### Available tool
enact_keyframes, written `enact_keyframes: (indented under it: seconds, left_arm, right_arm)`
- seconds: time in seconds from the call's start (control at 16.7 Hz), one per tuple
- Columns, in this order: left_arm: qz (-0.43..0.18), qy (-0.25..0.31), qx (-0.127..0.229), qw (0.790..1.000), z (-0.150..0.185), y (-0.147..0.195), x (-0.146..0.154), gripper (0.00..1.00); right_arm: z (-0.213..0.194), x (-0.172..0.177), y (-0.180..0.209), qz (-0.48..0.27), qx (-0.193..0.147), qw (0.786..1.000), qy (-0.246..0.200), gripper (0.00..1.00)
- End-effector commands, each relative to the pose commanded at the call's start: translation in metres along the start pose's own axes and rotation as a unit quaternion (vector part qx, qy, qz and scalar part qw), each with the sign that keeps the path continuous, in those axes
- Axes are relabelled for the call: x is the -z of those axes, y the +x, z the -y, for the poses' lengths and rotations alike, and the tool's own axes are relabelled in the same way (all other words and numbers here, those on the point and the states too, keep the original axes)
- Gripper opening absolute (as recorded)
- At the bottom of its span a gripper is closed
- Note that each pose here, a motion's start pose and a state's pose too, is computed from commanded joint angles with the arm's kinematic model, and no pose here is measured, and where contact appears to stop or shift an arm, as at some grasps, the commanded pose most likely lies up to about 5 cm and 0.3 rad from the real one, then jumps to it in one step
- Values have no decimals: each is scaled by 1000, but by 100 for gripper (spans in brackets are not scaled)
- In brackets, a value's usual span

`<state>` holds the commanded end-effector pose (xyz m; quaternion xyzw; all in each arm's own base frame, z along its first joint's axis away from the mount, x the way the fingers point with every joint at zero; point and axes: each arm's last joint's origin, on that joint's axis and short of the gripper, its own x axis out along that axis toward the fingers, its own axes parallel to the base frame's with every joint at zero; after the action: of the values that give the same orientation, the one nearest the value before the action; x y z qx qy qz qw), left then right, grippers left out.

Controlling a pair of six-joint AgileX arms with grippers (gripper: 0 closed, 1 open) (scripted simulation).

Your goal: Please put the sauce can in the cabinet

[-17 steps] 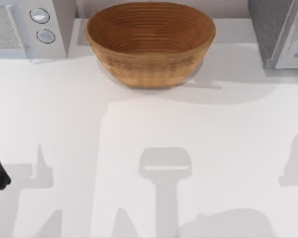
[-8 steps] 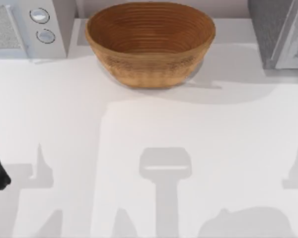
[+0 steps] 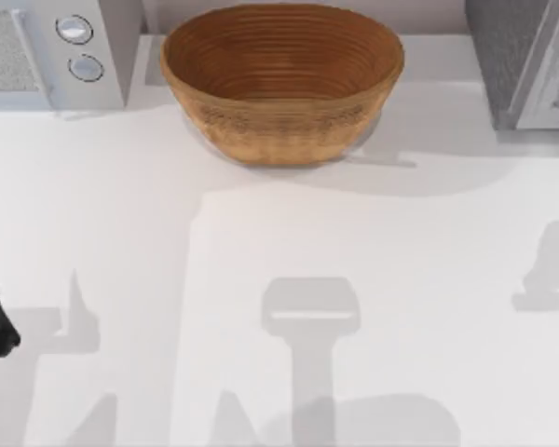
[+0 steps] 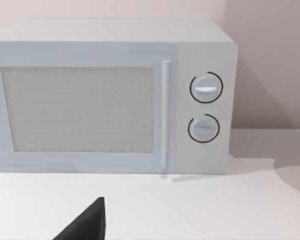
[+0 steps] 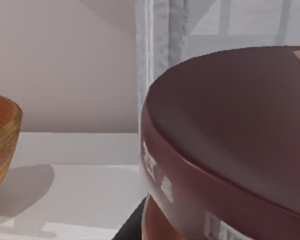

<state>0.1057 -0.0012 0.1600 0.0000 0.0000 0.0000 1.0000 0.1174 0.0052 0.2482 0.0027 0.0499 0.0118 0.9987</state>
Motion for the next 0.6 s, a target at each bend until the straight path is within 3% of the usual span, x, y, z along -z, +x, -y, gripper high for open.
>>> enact_keyframes:
  seconds: [0.42, 0.6]
  left_arm:
    - [0, 0, 0, 1000, 0, 0, 0, 100]
    - [0, 0, 0, 1000, 0, 0, 0, 100]
  right_arm:
    - [-18, -177, 28, 37, -15, 999, 1, 0]
    - [-28, -238, 47, 58, -19, 998, 3, 0]
